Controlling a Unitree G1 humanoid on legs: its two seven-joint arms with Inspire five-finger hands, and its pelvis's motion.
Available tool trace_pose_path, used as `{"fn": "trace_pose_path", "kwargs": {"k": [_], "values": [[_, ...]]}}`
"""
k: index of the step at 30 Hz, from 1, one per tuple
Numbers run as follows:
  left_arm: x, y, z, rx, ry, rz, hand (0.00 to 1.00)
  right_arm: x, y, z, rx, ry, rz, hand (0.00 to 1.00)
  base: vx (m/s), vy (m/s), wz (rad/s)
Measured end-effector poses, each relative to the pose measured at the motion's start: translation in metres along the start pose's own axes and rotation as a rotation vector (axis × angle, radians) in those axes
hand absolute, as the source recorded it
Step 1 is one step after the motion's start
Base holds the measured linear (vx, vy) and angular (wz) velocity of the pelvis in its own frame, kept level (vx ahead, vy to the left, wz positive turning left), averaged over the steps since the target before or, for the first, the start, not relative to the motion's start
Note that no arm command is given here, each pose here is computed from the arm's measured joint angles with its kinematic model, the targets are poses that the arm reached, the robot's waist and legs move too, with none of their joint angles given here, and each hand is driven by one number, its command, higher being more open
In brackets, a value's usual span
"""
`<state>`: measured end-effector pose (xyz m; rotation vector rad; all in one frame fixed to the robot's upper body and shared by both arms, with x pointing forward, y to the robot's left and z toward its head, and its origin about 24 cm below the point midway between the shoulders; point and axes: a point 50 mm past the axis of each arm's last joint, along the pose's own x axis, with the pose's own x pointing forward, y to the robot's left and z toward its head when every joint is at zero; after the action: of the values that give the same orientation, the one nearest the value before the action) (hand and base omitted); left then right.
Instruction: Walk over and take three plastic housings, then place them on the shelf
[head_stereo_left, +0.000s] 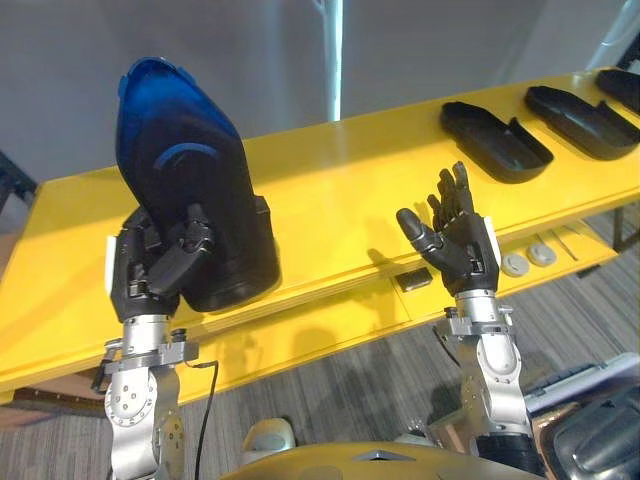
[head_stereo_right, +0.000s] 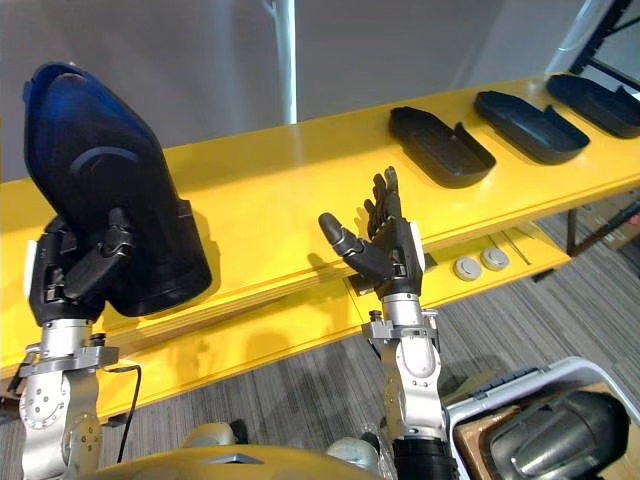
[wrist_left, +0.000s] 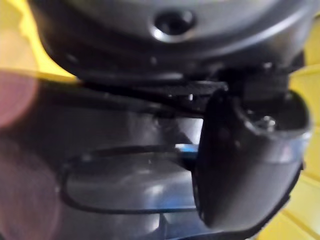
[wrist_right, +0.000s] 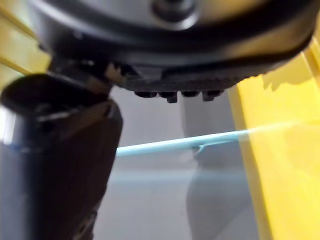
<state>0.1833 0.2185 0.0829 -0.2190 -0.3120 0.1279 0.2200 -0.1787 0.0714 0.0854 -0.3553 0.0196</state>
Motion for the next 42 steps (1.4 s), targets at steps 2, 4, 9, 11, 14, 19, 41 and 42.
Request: {"fn": "trace_pose_path", "kwargs": {"k": [2, 4, 9, 11, 14, 19, 41, 42], "values": [[0.005, -0.014, -0.008, -0.106, 0.049, -0.066, 0.0, -0.007, -0.003, -0.004, -0.006, 0.04, -0.009, 1.0, -0.02, -0.071, -0.32], [0.012, -0.028, -0.011, -0.183, 0.068, -0.119, 0.0, -0.013, -0.006, -0.008, -0.01, 0.082, -0.016, 1.0, -0.02, -0.065, -0.41], [0.051, -0.038, -0.019, -0.249, 0.06, -0.076, 0.0, -0.025, -0.007, -0.014, 0.001, 0.164, 0.034, 1.0, -0.03, -0.033, -0.45], [0.065, -0.032, -0.021, -0.228, 0.065, -0.001, 0.0, -0.03, -0.007, -0.015, -0.009, 0.192, 0.078, 1.0, -0.05, -0.02, -0.34], [0.078, -0.012, -0.023, -0.212, 0.067, 0.163, 0.0, -0.035, -0.006, -0.018, -0.019, 0.229, 0.131, 1.0, -0.02, -0.035, -0.26], [0.087, 0.027, -0.032, -0.235, 0.119, 0.432, 0.0, -0.036, -0.005, -0.018, -0.021, 0.241, 0.176, 1.0, -0.01, -0.032, -0.14], [0.138, 0.023, -0.064, -0.216, 0.431, 0.384, 0.0, -0.033, -0.004, -0.019, -0.023, 0.283, 0.291, 1.0, -0.02, -0.004, -0.04], [0.141, 0.02, -0.063, -0.213, 0.433, 0.374, 0.0, -0.03, -0.003, -0.018, -0.028, 0.275, 0.299, 1.0, 0.0, 0.0, 0.0]]}}
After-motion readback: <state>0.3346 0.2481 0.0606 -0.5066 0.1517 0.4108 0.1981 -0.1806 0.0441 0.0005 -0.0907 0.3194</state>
